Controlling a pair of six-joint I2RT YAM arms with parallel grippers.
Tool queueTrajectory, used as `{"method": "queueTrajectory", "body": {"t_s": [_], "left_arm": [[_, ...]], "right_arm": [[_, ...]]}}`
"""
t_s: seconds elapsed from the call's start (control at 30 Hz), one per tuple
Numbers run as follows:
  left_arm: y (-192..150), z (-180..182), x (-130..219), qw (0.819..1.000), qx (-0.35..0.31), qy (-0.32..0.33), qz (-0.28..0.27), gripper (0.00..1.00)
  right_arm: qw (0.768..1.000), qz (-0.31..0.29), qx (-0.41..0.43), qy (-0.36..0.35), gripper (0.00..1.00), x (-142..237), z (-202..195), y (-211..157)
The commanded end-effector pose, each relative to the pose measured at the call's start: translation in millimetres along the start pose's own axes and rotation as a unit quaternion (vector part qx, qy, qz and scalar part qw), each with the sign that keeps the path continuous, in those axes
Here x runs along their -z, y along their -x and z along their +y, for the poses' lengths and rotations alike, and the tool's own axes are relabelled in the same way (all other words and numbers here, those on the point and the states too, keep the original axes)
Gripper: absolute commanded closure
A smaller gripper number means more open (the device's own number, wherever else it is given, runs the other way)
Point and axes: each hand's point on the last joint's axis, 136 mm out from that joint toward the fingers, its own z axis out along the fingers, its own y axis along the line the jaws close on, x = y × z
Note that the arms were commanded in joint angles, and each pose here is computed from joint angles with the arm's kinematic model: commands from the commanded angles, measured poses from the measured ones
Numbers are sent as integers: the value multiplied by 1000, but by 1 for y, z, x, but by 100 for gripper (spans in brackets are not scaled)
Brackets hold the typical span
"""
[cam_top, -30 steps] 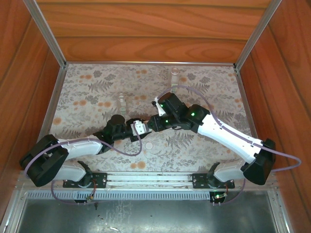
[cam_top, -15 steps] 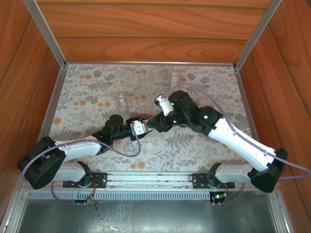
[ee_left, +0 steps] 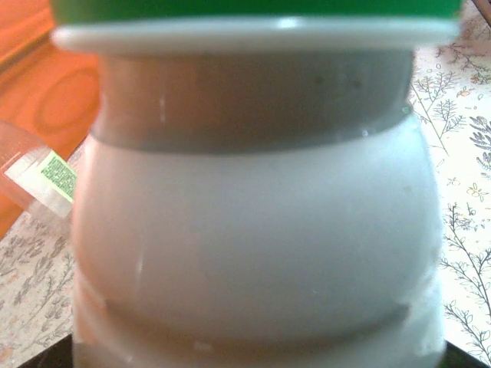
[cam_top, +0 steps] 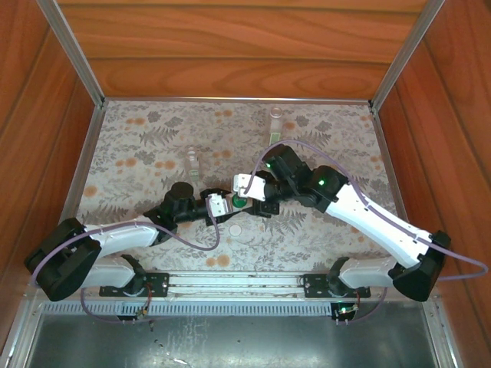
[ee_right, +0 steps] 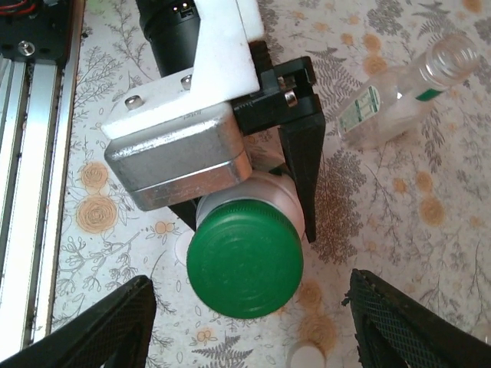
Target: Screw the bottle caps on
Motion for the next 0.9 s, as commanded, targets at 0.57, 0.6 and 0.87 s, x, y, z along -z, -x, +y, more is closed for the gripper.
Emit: {"method": "queueTrajectory", "body": {"t_s": [0.57,0.6,0.87], "left_arm": [[6,-4,5,1000,-1,-10,-12,44],[5,-4,5,1000,0,-8,-10,44],[7,11,2,1000,-6,22,0,44]], "right_arm": [[999,-7,16,28,63,-8,1,10],[1000,-9,9,28,67,-7,1,11],[984,-19,-175,14,97,-11,-4,12]]}}
